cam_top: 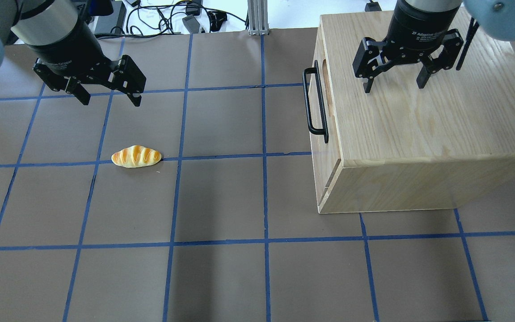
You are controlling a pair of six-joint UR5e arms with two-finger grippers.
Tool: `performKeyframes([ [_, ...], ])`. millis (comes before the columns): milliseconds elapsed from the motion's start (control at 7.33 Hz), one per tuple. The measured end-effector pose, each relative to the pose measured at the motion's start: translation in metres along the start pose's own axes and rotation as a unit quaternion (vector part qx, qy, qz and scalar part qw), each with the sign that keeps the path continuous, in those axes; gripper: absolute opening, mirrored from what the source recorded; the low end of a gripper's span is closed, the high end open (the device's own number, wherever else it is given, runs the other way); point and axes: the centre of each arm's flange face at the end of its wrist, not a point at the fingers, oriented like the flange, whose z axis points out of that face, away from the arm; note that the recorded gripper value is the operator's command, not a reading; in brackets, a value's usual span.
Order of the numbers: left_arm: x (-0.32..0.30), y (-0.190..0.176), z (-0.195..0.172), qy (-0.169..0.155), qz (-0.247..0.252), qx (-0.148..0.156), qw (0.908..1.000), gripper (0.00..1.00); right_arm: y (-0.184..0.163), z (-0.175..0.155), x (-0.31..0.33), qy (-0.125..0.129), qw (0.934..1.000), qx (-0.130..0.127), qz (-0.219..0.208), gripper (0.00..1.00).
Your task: Open upper drawer
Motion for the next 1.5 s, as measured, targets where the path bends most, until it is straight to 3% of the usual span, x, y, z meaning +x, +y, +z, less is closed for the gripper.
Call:
performKeyframes([
  [1500,0.0,-0.003,0.008,0.001,-0.001,-0.008,1.0,1.0,0.0,0.0,0.0,0.0,1.0,0.0,0.0,1.0],
])
